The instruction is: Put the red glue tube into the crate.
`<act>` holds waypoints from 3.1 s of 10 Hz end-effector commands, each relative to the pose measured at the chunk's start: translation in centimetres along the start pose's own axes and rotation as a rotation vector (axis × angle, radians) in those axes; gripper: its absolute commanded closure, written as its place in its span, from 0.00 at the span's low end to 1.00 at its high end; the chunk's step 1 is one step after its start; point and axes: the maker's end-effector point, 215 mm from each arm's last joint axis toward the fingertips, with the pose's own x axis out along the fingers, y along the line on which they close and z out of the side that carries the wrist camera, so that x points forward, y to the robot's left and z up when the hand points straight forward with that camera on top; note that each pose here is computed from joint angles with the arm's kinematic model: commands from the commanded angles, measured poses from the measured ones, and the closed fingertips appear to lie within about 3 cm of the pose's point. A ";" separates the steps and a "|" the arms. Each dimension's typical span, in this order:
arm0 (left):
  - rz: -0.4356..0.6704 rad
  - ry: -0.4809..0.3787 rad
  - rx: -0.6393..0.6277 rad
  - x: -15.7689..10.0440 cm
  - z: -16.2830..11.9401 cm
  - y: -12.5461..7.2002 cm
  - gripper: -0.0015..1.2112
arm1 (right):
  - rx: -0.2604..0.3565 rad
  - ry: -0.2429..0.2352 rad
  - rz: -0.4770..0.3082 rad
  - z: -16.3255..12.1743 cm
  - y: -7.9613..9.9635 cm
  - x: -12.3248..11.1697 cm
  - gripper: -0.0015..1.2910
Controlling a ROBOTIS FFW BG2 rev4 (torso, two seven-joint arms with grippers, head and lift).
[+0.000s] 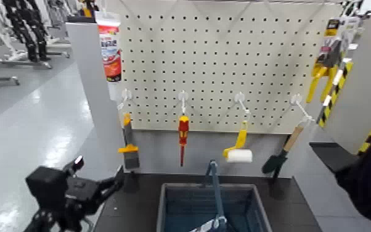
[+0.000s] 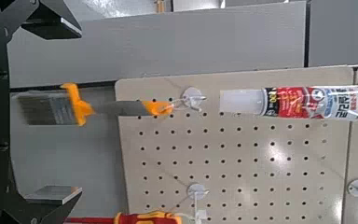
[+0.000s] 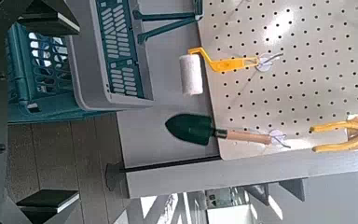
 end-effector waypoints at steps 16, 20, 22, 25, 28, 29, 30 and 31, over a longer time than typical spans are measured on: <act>-0.458 -0.170 -0.060 12.5 21.9 2.2 0.11 | 0.034 -0.006 0.026 0.0 0.6 0.6 0.06; -0.595 -0.138 -0.084 13.4 22.6 0.8 0.15 | 0.036 -0.009 0.033 0.1 0.7 0.8 0.06; -0.672 -0.090 -0.085 13.6 22.0 -0.5 0.16 | 0.035 -0.009 0.039 0.1 0.8 0.9 0.06; -0.705 -0.080 -0.102 13.4 22.2 -1.2 0.90 | 0.035 -0.010 0.046 0.1 0.9 0.9 0.06; -0.715 -0.078 -0.088 13.4 22.8 -1.4 0.99 | 0.037 -0.011 0.051 0.2 1.1 0.9 0.06; -0.714 -0.080 -0.086 13.3 23.0 -1.3 0.99 | 0.037 -0.013 0.053 0.3 1.1 0.9 0.06; -0.713 -0.083 -0.088 13.3 23.1 -1.2 0.99 | 0.037 -0.013 0.053 0.3 1.1 0.9 0.06; -0.711 -0.084 -0.088 13.3 23.1 -1.2 0.99 | 0.037 -0.013 0.053 0.3 1.1 0.9 0.06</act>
